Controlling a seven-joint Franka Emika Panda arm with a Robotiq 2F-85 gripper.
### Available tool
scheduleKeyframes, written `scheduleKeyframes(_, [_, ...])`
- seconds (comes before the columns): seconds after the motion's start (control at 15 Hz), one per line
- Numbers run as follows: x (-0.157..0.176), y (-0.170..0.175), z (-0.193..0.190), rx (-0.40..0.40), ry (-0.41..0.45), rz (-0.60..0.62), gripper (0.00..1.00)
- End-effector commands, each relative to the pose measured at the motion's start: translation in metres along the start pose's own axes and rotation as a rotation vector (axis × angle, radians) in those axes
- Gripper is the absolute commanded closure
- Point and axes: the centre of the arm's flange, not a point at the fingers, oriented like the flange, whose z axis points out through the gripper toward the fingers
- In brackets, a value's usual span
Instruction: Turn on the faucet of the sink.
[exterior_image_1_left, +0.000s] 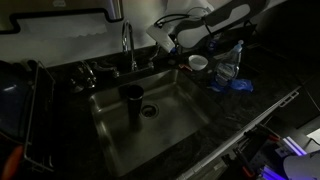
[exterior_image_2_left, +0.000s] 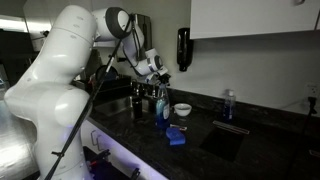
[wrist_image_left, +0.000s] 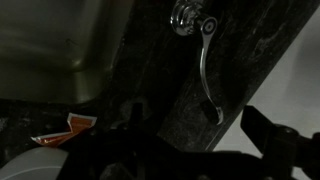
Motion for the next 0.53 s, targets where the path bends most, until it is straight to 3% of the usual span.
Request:
scheduleKeyframes(0.0, [-0.003, -0.016, 0.018, -0.02, 0.017, -0.018, 0.0])
scheduleKeyframes(0.47, [0.009, -0.004, 0.049, -0.086, 0.104, -0.045, 0.0])
